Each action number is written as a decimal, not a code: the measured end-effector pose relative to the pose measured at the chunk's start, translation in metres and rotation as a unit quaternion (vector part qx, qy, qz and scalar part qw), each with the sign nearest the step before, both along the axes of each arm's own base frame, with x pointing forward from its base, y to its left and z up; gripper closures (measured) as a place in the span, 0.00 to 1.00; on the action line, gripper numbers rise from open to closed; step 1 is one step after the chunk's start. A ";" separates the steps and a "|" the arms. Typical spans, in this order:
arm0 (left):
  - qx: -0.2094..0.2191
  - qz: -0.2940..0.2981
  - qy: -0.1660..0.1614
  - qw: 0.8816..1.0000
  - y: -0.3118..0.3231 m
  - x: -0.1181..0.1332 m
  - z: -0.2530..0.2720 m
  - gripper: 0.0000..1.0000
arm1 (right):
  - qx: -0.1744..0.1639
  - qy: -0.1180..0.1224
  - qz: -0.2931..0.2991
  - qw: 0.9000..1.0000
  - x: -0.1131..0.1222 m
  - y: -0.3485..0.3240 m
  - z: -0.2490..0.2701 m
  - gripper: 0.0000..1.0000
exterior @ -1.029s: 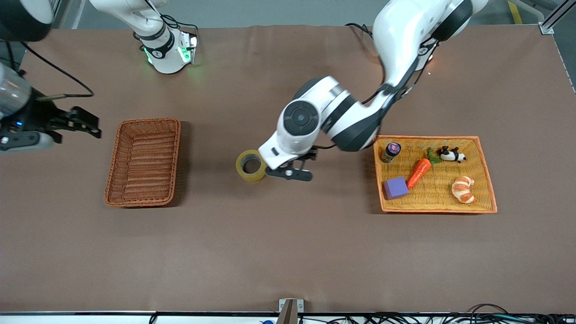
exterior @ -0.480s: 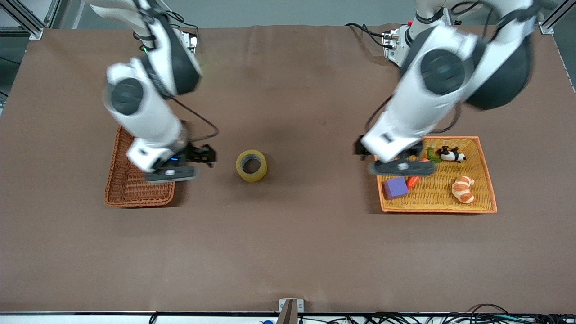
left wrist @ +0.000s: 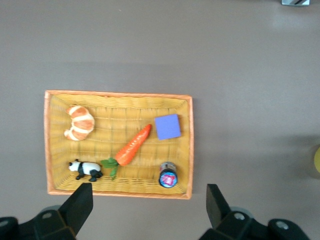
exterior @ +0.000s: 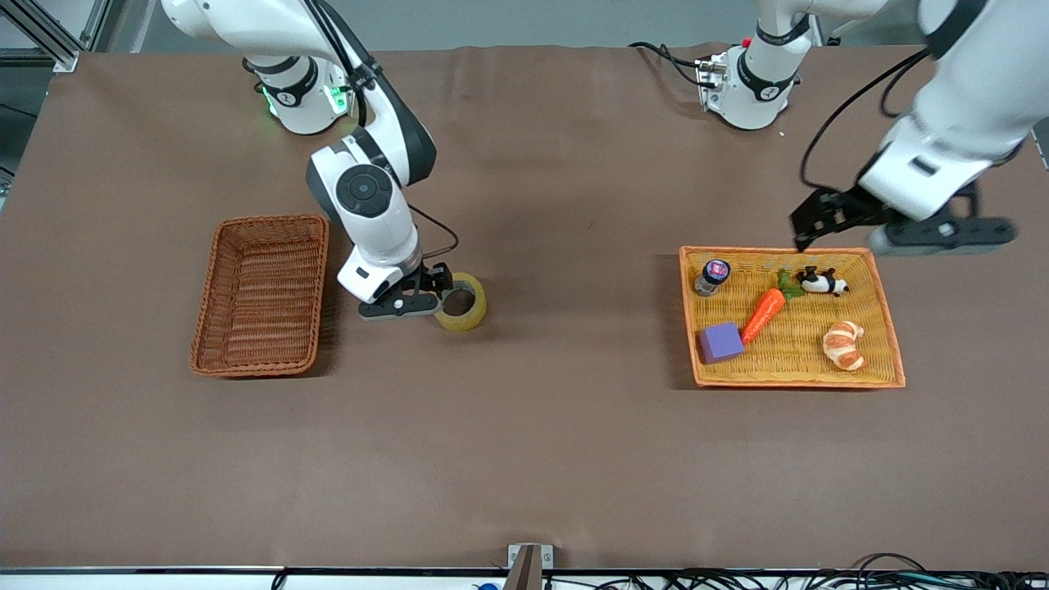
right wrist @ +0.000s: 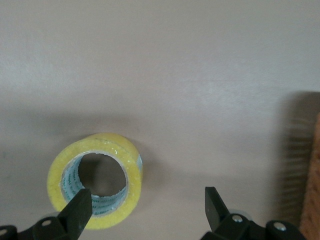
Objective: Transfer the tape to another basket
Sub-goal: 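Reach the right gripper to the tape while the left gripper withdraws, then grasp the tape roll with the right gripper and lift it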
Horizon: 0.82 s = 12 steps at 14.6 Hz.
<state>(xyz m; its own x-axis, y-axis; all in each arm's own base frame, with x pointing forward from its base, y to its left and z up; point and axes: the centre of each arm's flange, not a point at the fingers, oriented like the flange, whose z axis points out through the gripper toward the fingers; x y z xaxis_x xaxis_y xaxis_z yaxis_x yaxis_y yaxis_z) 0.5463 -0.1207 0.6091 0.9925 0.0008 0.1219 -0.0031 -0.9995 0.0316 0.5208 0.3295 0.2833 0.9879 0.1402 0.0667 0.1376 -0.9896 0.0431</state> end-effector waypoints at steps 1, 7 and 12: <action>-0.001 -0.003 -0.004 1.000 0.011 -0.005 0.003 0.00 | -0.001 0.000 0.000 1.000 -0.004 0.003 -0.011 0.00; 0.001 0.000 -0.004 1.000 0.048 -0.011 0.005 0.00 | -0.003 0.001 0.003 1.000 -0.014 0.017 -0.054 0.00; 0.005 0.004 0.020 1.000 0.062 -0.014 0.000 0.00 | -0.005 0.002 0.005 1.000 -0.015 0.016 -0.083 0.00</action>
